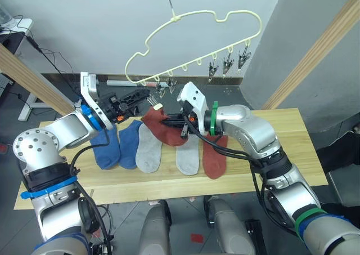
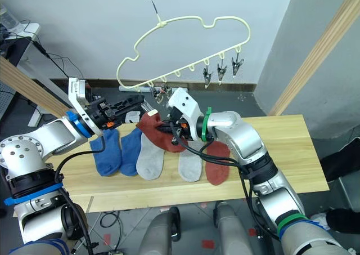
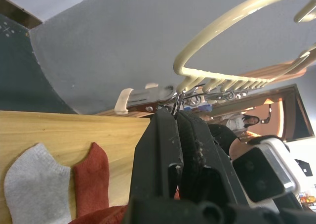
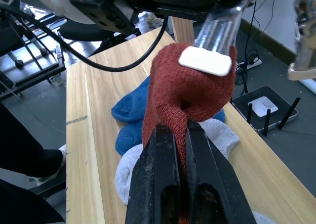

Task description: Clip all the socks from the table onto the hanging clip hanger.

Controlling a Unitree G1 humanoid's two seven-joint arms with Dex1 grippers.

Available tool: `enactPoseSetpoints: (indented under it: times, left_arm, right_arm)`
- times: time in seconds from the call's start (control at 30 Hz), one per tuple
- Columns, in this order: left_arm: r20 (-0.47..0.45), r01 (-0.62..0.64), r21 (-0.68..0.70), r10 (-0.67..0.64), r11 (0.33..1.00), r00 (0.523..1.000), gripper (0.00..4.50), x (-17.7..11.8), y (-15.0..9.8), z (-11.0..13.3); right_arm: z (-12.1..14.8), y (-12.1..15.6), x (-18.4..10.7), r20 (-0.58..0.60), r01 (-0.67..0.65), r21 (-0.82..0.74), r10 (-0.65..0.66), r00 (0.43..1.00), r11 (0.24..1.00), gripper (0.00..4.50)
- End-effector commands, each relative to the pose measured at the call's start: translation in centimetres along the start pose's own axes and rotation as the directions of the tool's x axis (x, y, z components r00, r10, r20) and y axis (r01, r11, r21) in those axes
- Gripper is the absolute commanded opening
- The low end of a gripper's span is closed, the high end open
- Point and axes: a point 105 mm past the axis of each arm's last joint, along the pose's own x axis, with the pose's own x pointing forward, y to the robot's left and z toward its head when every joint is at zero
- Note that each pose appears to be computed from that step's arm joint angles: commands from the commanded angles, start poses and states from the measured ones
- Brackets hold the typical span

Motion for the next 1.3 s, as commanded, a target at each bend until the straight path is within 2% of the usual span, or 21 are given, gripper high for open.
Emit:
enactPoseSetpoints:
  times: [0.03, 0.07, 0.17, 0.27, 0.4, 0.57, 0.7, 0.73, 0.83, 0.97, 1.1, 1.13, 1.2, 1.27, 1.3]
  left_arm:
    - [-0.055, -0.056, 0.030, 0.057, 0.998, 0.997, 0.00, -0.4, 0.9, -1.2]
    - [-0.052, -0.047, 0.031, 0.049, 0.998, 0.997, 0.00, -0.5, 0.8, -1.2]
    - [-0.043, -0.032, 0.021, 0.033, 0.999, 0.999, 0.75, -0.7, 0.7, -1.1]
    - [-0.043, -0.021, 0.018, 0.022, 1.000, 0.999, 1.84, -0.8, 0.5, -1.1]
    - [-0.044, -0.029, 0.034, 0.031, 0.999, 0.999, 3.00, -1.1, 0.4, -1.1]
    - [-0.042, -0.096, 0.174, 0.104, 0.980, 0.994, 4.48, -3.1, 0.0, -0.6]
    - [-0.040, -0.130, 0.291, 0.148, 0.948, 0.988, 4.48, -3.6, -0.5, -0.6]
    - [-0.035, -0.153, 0.339, 0.175, 0.928, 0.984, 4.50, -3.8, -0.6, -0.5]
    - [-0.002, -0.198, 0.456, 0.224, 0.867, 0.975, 4.50, -3.7, -1.0, -0.8]
    - [0.031, -0.204, 0.518, 0.221, 0.831, 0.975, 4.50, -3.1, -1.3, -2.0]
    - [0.108, -0.254, 0.563, 0.235, 0.786, 0.966, 4.50, -2.3, -0.5, -2.7]
    - [0.120, -0.259, 0.572, 0.233, 0.778, 0.965, 4.50, -2.1, -0.5, -2.8]
    - [0.134, -0.263, 0.577, 0.228, 0.773, 0.964, 4.50, -2.0, -0.5, -2.9]
    - [0.191, -0.309, 0.588, 0.242, 0.747, 0.951, 4.50, -1.3, 0.1, -2.9]
    - [0.191, -0.305, 0.640, 0.238, 0.706, 0.952, 4.50, -0.7, 0.2, -3.3]
  right_arm:
    - [1.8, -0.2, 0.0, 0.067, 0.007, -0.016, -0.006, 0.998, 1.000, 0.03]
    - [1.9, -0.2, 0.0, 0.071, 0.006, -0.013, -0.005, 0.997, 1.000, 0.03]
    - [1.9, -0.3, 0.0, 0.070, 0.006, -0.014, -0.005, 0.998, 1.000, 0.00]
    - [1.8, -0.2, 0.1, 0.067, 0.004, -0.021, -0.003, 0.998, 1.000, 0.00]
    - [1.6, -0.2, 0.4, 0.073, 0.010, -0.014, -0.009, 0.997, 1.000, 0.00]
    - [1.9, -0.6, 1.1, 0.098, 0.027, 0.012, -0.028, 0.995, 1.000, 0.00]
    - [2.1, -0.9, 1.3, 0.116, 0.029, 0.040, -0.034, 0.993, 0.999, 0.00]
    - [2.0, -1.1, 1.4, 0.118, 0.034, 0.047, -0.039, 0.992, 0.998, 0.54]
    - [1.4, -1.3, 1.2, 0.117, 0.048, 0.059, -0.055, 0.992, 0.997, 1.43]
    - [-0.5, -1.6, 0.2, 0.088, 0.075, 0.072, -0.082, 0.993, 0.995, 2.87]
    - [-1.7, -1.9, -2.4, 0.073, 0.123, 0.063, -0.128, 0.989, 0.990, 4.25]
    - [-1.7, -1.9, -2.9, 0.074, 0.131, 0.058, -0.135, 0.988, 0.990, 4.43]
    - [-1.6, -1.8, -3.2, 0.076, 0.135, 0.055, -0.139, 0.987, 0.989, 4.43]
    - [-0.8, -1.6, -4.7, 0.127, 0.147, 0.079, -0.157, 0.980, 0.986, 4.43]
    - [-0.2, -1.2, -5.7, 0.154, 0.135, 0.083, -0.146, 0.977, 0.987, 4.43]
